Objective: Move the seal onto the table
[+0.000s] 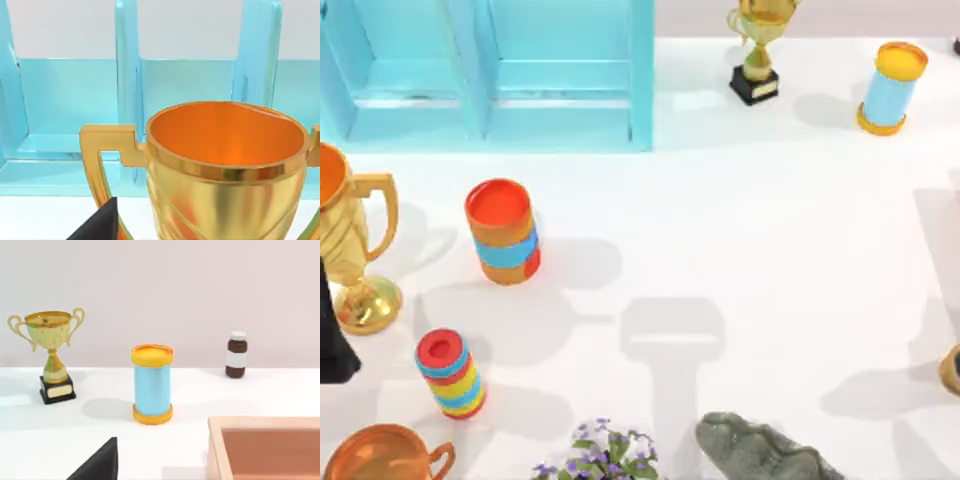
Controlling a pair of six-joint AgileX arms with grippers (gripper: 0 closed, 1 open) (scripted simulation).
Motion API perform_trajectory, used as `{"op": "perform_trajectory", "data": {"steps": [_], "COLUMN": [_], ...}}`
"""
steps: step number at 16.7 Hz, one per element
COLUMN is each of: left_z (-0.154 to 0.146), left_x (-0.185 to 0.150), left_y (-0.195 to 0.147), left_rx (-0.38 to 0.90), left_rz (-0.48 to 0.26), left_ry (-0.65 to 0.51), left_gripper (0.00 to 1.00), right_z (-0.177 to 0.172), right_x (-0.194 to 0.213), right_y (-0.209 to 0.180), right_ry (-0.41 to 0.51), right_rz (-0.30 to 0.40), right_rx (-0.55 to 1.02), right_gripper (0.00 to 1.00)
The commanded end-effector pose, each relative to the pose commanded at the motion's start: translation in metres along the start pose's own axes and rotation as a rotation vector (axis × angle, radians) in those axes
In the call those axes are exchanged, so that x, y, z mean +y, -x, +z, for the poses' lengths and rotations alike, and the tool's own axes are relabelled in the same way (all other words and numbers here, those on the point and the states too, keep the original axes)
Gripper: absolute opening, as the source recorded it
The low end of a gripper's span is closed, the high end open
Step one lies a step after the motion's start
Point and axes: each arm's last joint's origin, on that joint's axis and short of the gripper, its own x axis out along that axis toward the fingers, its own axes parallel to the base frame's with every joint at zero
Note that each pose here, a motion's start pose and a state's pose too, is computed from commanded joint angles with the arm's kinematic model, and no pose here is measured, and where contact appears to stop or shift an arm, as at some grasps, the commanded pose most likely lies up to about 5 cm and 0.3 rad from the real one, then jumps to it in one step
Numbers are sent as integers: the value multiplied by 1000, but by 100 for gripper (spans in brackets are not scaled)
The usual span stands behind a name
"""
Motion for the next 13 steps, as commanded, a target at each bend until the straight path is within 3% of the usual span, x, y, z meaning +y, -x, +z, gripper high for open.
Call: {"op": "perform_trajectory", "data": {"steps": [6, 13], "left_z": [0, 0], "left_x": [0, 0], "left_y": [0, 0], "left_rx": [0, 0], "left_rz": [0, 0], "left_ry": [0, 0], "left_gripper": [100, 100], "right_z": [17, 82], "right_x": [-5, -31], "right_y": [-1, -39], "right_ry": [39, 134], "right_rz": [-42, -147], "right_rx": [105, 640], "right_gripper": [100, 100]}}
